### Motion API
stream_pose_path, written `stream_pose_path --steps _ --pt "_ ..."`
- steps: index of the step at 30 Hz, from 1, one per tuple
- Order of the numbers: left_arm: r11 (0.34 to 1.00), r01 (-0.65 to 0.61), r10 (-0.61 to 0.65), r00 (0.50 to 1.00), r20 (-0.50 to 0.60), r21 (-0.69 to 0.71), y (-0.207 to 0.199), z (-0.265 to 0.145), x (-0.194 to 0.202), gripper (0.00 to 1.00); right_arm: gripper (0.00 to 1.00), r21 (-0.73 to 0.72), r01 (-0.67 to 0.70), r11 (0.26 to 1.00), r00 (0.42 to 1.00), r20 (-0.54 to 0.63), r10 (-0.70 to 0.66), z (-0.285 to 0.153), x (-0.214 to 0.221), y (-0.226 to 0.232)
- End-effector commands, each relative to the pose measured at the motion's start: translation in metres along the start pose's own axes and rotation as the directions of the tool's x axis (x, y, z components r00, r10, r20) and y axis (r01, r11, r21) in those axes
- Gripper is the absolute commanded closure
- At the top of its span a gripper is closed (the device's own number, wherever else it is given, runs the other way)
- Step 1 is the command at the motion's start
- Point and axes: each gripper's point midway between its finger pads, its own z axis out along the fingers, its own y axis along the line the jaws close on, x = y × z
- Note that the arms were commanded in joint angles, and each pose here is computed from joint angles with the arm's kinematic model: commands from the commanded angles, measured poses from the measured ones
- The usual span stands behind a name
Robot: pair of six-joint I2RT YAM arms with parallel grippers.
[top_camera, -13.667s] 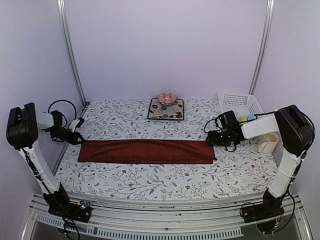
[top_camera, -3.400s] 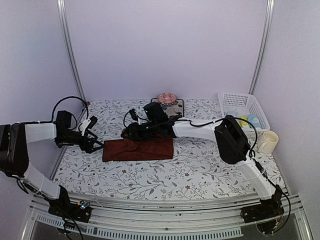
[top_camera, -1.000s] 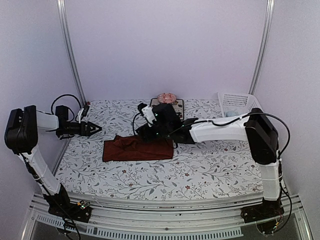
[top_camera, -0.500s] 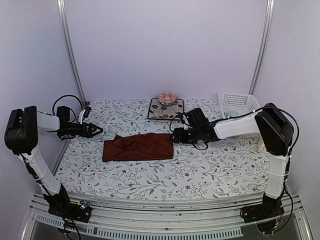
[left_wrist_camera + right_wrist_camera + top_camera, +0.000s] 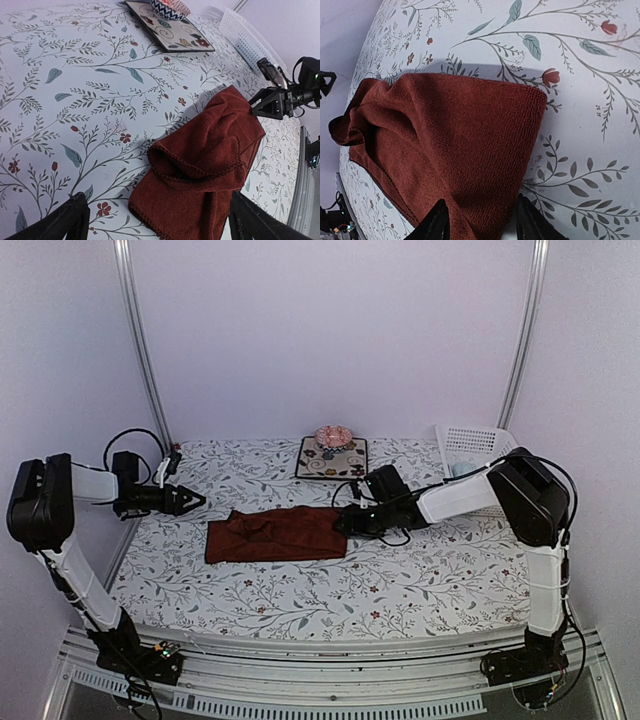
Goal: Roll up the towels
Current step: Move the towel to the center of the board.
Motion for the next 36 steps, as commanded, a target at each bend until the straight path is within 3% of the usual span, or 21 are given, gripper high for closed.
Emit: stream_pose_path --steps 1,5,6,11,19,23,27,30,33,36 --pt "0.998 -0.053 0.052 0.998 0.022 0.016 -0.01 -0.002 -0.007 0.03 0.59 -0.035 -0.035 0.999 0.997 -0.072 0.032 0.01 0.016 0.0" --pt "0.999 -0.052 0.051 0.998 0.022 0.017 -0.01 -0.003 -0.007 0.03 0.93 -0.005 -0.03 1.0 0.995 -0.09 0.029 0.004 0.016 -0.006" --pt "0.999 -0.051 0.051 0.998 0.021 0.017 -0.011 -0.003 -0.007 0.03 0.97 0.013 -0.031 0.999 0.996 -0.086 0.032 0.0 0.012 -0.012" --pt "0.998 -0.054 0.053 0.998 0.019 0.018 -0.012 -0.003 -0.007 0.03 0.98 0.212 0.019 0.977 0.998 -0.07 -0.004 -0.038 -0.007 -0.05" --pt "0.998 -0.055 0.055 0.998 0.013 0.01 -0.011 -0.003 -0.008 0.03 0.96 0.437 0.129 0.89 0.98 -0.191 -0.048 -0.077 -0.007 -0.119" --pt "0.998 -0.063 0.063 0.998 0.01 -0.001 -0.012 -0.002 -0.01 0.03 0.9 0.575 0.166 0.801 0.981 -0.181 -0.073 -0.099 -0.023 -0.145" --pt "0.995 -0.095 0.095 0.995 -0.003 -0.023 -0.014 0.004 -0.018 0.03 0.66 0.596 0.2 0.777 0.978 -0.164 -0.126 -0.106 -0.041 -0.141" --pt "0.987 -0.151 0.15 0.988 -0.026 -0.046 -0.018 0.013 -0.028 0.03 0.54 0.533 0.277 0.8 0.961 -0.131 -0.245 -0.108 -0.057 -0.1" --pt "0.978 -0.2 0.198 0.979 -0.038 -0.057 -0.021 0.023 -0.043 0.03 0.42 0.475 0.427 0.77 0.897 -0.114 -0.427 -0.102 -0.065 -0.045" --pt "0.98 -0.193 0.191 0.981 -0.037 -0.042 -0.023 0.034 -0.058 0.03 0.36 0.422 0.611 0.669 0.768 -0.113 -0.63 -0.083 -0.057 0.008"
